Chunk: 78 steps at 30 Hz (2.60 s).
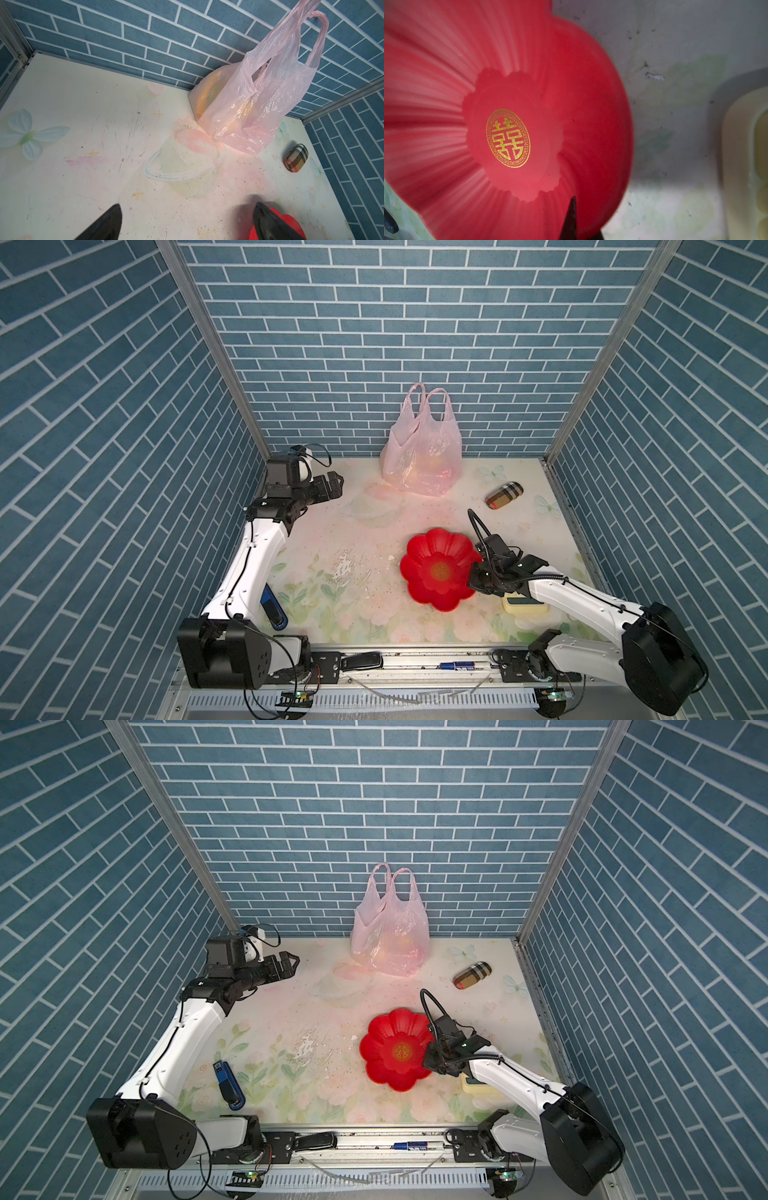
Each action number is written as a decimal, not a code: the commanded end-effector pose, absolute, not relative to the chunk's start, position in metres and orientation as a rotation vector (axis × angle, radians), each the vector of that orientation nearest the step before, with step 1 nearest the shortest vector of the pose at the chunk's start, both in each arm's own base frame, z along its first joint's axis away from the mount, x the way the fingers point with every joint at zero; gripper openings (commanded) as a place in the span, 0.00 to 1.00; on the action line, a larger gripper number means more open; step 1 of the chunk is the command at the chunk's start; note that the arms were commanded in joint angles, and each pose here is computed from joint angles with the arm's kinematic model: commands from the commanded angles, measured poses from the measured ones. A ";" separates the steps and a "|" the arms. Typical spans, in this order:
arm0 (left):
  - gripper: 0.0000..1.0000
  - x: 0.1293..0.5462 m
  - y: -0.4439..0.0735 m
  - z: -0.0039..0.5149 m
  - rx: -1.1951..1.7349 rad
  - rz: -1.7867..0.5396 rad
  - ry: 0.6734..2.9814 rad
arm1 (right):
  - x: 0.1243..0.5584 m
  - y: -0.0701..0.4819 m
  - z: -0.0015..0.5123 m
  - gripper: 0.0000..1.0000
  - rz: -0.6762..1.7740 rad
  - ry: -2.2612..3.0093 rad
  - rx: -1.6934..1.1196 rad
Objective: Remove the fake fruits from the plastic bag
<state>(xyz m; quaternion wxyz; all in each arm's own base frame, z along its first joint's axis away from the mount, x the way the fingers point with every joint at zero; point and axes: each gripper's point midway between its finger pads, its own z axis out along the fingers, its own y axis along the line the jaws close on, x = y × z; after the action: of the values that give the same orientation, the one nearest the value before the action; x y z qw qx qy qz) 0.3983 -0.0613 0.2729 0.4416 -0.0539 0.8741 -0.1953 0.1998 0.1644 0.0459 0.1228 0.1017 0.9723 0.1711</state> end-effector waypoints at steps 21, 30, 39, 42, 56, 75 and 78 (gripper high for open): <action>0.99 0.443 -0.125 0.279 0.071 -0.477 2.277 | 0.217 0.115 0.122 0.62 0.270 2.688 0.331; 0.92 0.562 -0.174 0.282 0.181 -0.534 2.224 | 0.269 0.104 0.165 0.62 0.364 2.564 0.335; 0.90 0.635 -0.217 0.243 0.234 -0.705 2.106 | 0.301 0.110 0.152 0.62 0.408 2.584 0.325; 0.90 0.644 -0.228 0.237 0.224 -0.747 2.053 | 0.310 0.114 0.145 0.61 0.430 2.592 0.331; 0.81 0.662 -0.254 0.209 0.153 -0.948 1.973 | 0.329 0.127 0.126 0.60 0.469 2.645 0.323; 0.00 0.628 -0.188 0.222 -0.136 -0.673 2.006 | 0.338 0.137 0.152 0.54 0.519 2.608 0.233; 0.00 0.600 -0.153 0.218 -0.257 -0.581 2.016 | 0.342 0.144 0.160 0.50 0.531 2.596 0.185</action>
<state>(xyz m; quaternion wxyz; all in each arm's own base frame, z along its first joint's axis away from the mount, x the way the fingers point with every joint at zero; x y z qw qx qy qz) 0.6044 -0.1916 0.1812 0.4311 -0.0549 0.8553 -0.2820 0.3333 0.1353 0.1411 0.2245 0.0973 0.9517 0.1856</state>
